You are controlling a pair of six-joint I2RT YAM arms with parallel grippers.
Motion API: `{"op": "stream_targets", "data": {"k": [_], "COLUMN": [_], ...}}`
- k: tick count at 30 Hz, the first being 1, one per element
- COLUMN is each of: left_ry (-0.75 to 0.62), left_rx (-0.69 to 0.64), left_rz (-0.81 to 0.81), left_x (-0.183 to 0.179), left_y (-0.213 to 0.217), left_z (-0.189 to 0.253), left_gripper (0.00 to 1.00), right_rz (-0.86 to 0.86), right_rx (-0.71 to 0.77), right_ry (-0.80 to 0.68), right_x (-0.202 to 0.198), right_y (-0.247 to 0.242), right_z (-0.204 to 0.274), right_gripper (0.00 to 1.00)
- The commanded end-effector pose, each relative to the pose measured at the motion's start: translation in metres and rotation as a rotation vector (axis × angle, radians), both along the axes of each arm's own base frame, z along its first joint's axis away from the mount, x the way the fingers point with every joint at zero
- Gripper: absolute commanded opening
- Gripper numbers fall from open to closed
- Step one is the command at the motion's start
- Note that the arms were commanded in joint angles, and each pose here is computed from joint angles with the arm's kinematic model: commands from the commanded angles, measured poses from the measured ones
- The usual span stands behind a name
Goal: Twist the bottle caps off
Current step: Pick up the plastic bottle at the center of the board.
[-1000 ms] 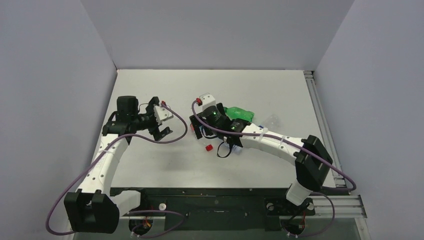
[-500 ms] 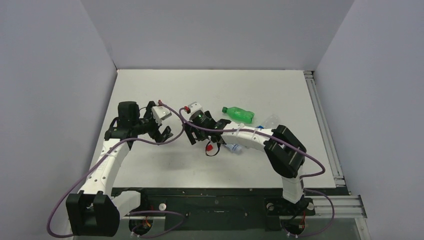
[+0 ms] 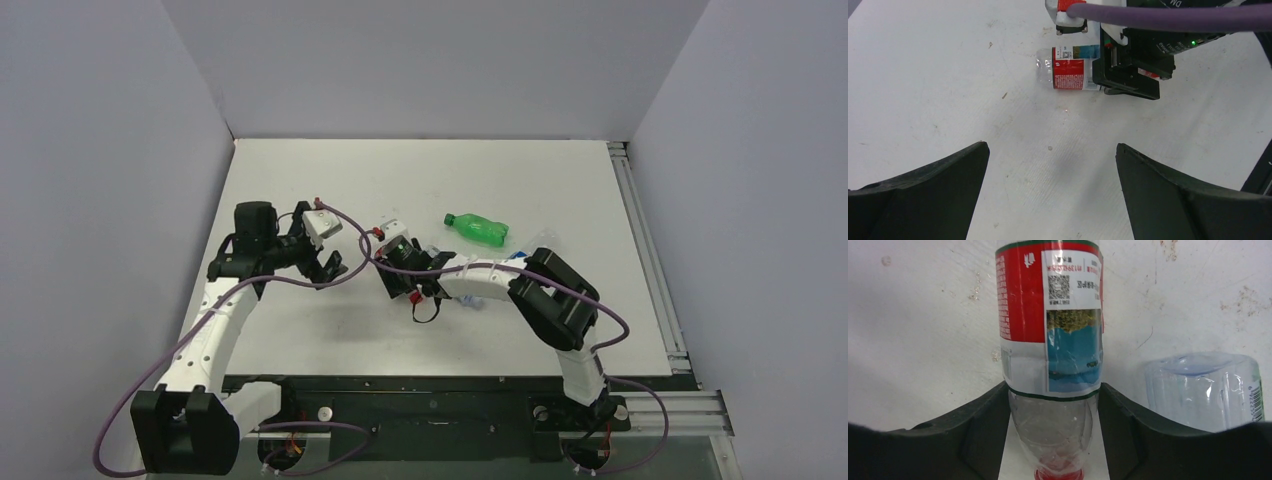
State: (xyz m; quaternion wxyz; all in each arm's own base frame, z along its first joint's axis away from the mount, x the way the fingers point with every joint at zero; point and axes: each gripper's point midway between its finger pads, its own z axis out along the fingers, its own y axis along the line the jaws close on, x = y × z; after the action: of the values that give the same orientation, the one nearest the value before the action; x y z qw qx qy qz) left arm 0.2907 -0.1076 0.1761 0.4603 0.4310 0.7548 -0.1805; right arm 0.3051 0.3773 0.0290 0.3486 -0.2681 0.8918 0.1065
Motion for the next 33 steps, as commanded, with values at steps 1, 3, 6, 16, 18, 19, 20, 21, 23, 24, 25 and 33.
{"op": "stream_targets", "data": {"k": [1,3,6,16,18,19,20,21,23,24,25,33], "left_ry": [-0.066,-0.073,-0.131,-0.653,-0.829,-0.973,-1.000,-1.080,-1.166,-1.196,-1.214,-1.263], "left_rx": [-0.056,-0.058,-0.016,0.255,0.248,0.254,0.236,0.233,0.225,0.231,0.232,0.376], "left_rz": [-0.058,-0.087,-0.191,-0.601,-0.559,-0.526,-0.519,-0.514,-0.520,-0.530,-0.548,-0.714], "left_x": [-0.001,-0.004,-0.012,-0.048,-0.041,-0.031,-0.035,-0.034,-0.039,-0.040,-0.042,-0.041], "left_y": [-0.011,-0.014,-0.019,-0.040,-0.047,-0.050,-0.053,-0.057,-0.061,-0.063,-0.067,-0.083], "left_z": [0.038,0.041,0.044,0.071,0.089,0.114,0.113,0.124,0.140,0.144,0.146,0.130], "left_gripper": [0.97,0.97,0.97,0.97,0.97,0.97,0.97,0.96,0.97,0.97,0.97,0.96], "right_rz": [-0.026,-0.025,-0.014,0.137,0.182,0.225,0.242,0.277,0.315,0.322,0.338,0.400], "right_rx": [0.028,0.033,0.068,0.433,0.458,0.482,0.486,0.507,0.531,0.532,0.545,0.462], "right_ry": [-0.035,-0.048,-0.070,0.075,0.107,0.108,0.121,0.122,0.130,0.136,0.131,0.143], "right_x": [0.004,0.005,0.005,0.000,-0.010,-0.017,-0.023,-0.030,-0.042,-0.046,-0.051,-0.080], "right_y": [0.000,-0.002,-0.003,-0.012,-0.015,-0.014,-0.015,-0.015,-0.016,-0.017,-0.018,-0.010], "right_z": [0.000,0.006,0.030,0.148,0.165,0.178,0.181,0.192,0.205,0.208,0.217,0.240], "right_gripper": [0.51,0.42,0.33,0.30,0.30,0.30,0.30,0.30,0.30,0.31,0.31,0.35]}}
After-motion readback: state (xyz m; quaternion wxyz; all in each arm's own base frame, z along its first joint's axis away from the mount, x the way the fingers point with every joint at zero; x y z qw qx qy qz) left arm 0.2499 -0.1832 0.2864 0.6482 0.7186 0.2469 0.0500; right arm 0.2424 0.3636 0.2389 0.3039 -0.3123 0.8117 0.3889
